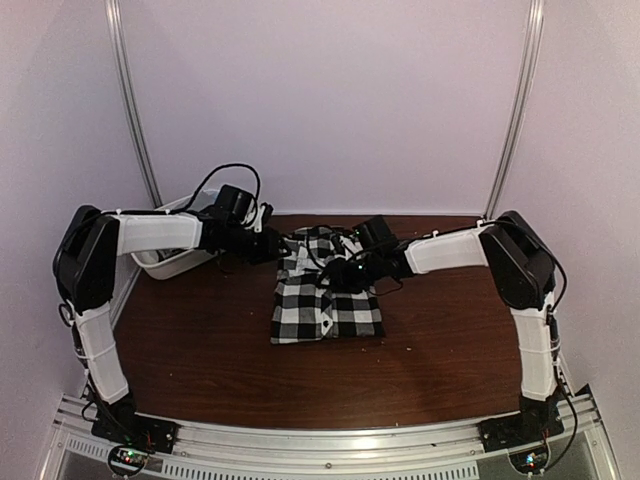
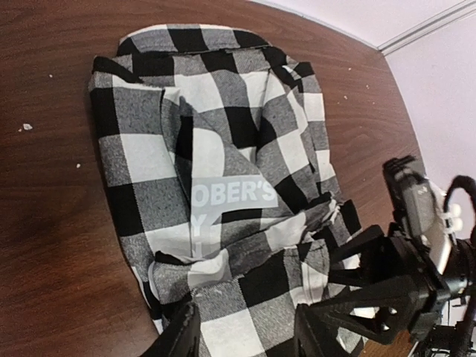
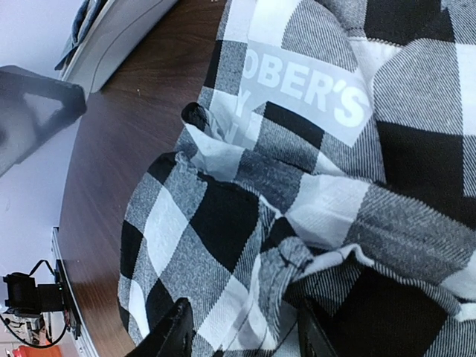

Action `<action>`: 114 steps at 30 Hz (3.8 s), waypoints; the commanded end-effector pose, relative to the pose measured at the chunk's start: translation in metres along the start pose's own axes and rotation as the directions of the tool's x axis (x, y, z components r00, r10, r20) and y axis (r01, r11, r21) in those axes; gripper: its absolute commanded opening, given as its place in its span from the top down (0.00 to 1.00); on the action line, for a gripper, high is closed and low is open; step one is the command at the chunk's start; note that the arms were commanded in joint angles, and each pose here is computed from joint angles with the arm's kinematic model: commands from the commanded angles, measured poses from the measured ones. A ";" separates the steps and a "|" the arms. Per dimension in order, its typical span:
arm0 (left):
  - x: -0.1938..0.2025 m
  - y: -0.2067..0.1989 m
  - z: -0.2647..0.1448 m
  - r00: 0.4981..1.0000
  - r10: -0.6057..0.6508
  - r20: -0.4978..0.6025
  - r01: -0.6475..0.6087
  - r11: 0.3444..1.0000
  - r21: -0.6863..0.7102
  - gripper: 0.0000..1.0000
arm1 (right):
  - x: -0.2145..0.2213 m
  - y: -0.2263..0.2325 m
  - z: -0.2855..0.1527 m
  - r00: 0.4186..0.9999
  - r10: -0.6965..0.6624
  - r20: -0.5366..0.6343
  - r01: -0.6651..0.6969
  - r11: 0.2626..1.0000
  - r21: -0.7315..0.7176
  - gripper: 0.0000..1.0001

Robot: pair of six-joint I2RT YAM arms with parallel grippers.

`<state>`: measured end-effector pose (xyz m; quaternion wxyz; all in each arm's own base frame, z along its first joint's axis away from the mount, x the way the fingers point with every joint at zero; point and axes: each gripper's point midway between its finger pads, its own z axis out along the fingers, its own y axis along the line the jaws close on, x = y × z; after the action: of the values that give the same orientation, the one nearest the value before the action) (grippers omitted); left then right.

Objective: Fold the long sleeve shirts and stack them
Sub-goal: Smooth out the 2/3-rectangle-folded shirt at the center of the board, then pick up the 2/3-rectangle-folded shirt from the center of the board.

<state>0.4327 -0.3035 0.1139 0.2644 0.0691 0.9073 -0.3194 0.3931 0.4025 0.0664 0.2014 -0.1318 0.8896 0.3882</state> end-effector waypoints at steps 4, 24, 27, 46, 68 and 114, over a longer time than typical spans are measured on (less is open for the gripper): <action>0.010 -0.031 -0.034 1.000 0.011 0.024 -0.014 0.995 0.102 0.56 | -0.029 0.007 0.009 0.999 0.024 0.033 -0.021 0.996 -0.088 0.50; 0.098 -0.064 0.046 0.987 -0.022 -0.160 0.058 0.973 0.222 0.56 | -0.092 -0.022 0.001 0.989 0.056 0.133 -0.046 0.996 -0.083 0.45; 0.097 -0.060 0.051 0.987 -0.033 -0.159 0.065 0.976 0.206 0.56 | -0.098 -0.013 -0.018 0.988 0.025 0.155 -0.017 0.999 -0.049 0.43; 0.110 -0.007 0.002 0.988 -0.143 -0.065 0.146 0.988 0.046 0.55 | 0.034 0.058 -0.040 0.995 -0.066 0.075 0.073 0.993 -0.090 0.48; 0.122 -0.013 -0.042 0.989 -0.134 -0.064 0.139 0.988 0.073 0.55 | 0.082 0.028 -0.047 1.000 0.006 0.025 -0.006 1.000 -0.023 0.52; 0.198 0.004 -0.035 0.963 -0.197 -0.185 0.212 0.975 0.065 0.59 | 0.142 -0.062 -0.097 0.989 0.148 0.012 -0.148 0.983 0.112 0.63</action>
<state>0.2455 -0.2793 0.0295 0.1403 0.0100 0.9190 -0.3684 0.2691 0.2785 0.0306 0.1944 -0.0467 0.9131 0.3555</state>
